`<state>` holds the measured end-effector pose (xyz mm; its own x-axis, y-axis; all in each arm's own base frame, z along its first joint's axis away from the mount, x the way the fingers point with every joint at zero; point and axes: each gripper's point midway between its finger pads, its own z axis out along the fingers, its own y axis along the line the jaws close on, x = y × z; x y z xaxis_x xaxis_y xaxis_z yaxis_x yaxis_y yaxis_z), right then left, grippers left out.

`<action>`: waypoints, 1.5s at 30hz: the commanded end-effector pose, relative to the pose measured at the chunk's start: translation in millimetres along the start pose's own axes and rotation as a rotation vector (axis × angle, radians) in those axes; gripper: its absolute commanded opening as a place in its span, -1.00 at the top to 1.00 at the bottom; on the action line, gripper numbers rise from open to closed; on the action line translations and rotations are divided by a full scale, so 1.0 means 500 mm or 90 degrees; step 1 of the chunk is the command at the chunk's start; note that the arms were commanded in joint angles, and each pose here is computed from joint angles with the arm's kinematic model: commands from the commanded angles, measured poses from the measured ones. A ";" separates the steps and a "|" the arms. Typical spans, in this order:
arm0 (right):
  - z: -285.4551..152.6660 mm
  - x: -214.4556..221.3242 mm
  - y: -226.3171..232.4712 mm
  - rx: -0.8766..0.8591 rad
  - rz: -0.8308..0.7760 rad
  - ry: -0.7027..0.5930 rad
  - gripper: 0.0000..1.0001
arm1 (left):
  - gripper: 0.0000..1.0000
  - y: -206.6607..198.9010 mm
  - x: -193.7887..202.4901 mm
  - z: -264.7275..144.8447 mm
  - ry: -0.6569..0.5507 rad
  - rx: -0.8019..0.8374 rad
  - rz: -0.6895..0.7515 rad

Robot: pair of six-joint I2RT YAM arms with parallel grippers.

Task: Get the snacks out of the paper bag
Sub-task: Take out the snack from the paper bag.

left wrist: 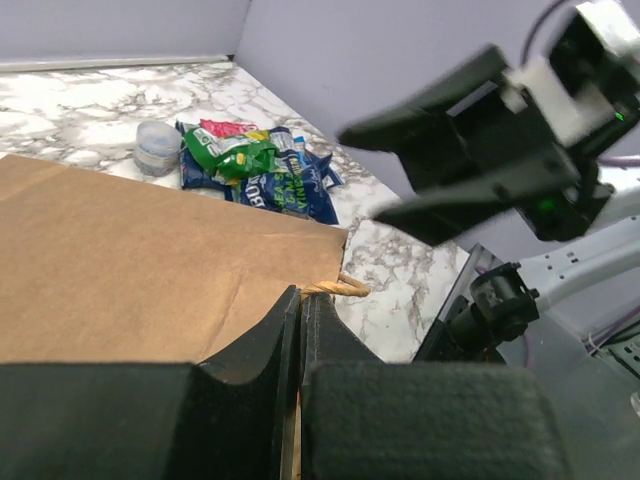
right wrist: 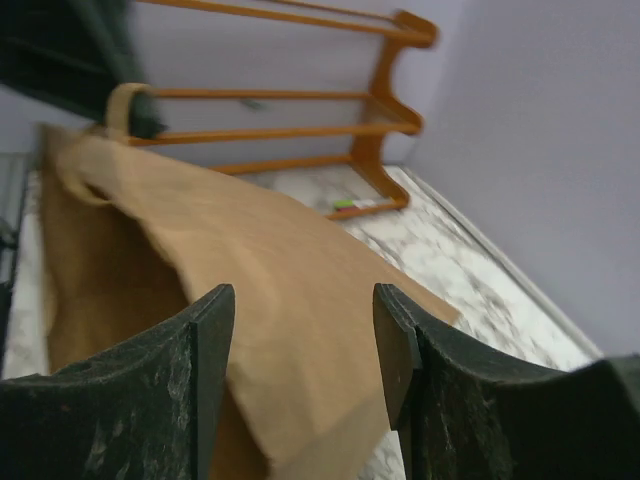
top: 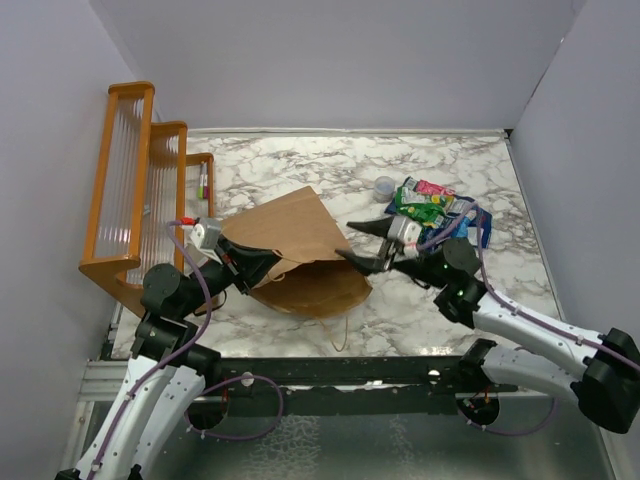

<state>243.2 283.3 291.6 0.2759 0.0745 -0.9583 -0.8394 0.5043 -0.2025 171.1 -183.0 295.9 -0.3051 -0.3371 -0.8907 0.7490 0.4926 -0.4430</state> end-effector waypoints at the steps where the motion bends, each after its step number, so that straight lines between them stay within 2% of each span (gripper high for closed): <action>1: -0.012 -0.057 0.167 -0.206 -0.193 -0.104 -0.15 | 1.00 0.020 -0.017 -0.001 -0.024 -0.043 0.008; 5: -0.025 -0.044 0.264 -0.316 -0.264 -0.116 -0.13 | 1.00 0.029 -0.023 -0.001 -0.032 -0.060 0.009; 8: -0.020 -0.014 0.306 -0.358 -0.305 -0.093 -0.07 | 1.00 0.034 -0.030 -0.001 -0.044 -0.072 0.008; 13: 0.010 0.063 0.318 -0.330 -0.388 -0.008 0.20 | 1.00 0.028 -0.036 0.001 -0.051 -0.061 0.009; 18: 0.047 0.128 0.259 -0.240 -0.445 0.088 0.28 | 1.00 0.011 -0.033 0.003 -0.041 -0.029 0.014; 25: 0.091 0.195 0.241 -0.200 -0.476 0.141 0.30 | 1.00 -0.040 -0.026 0.004 -0.039 0.074 0.026; 29: 0.123 0.233 0.259 -0.206 -0.458 0.145 0.33 | 1.00 -0.054 -0.030 0.002 -0.040 0.096 0.029; 36: 0.153 0.243 0.357 -0.272 -0.409 0.090 0.35 | 1.00 -0.073 -0.049 -0.003 -0.066 0.114 0.021; 42: 0.166 0.220 0.376 -0.257 -0.318 0.044 0.30 | 1.00 -0.086 -0.068 -0.001 -0.101 0.138 -0.003; 45: 0.175 0.226 0.348 -0.202 -0.309 0.061 0.24 | 1.00 -0.096 -0.078 -0.002 -0.114 0.154 -0.012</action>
<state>162.5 444.7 140.1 0.6719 -0.2522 -0.6963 -0.7092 0.0517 -0.7031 157.5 -191.6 330.3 -0.2552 -0.4436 -0.8591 0.8316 0.3526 -0.4291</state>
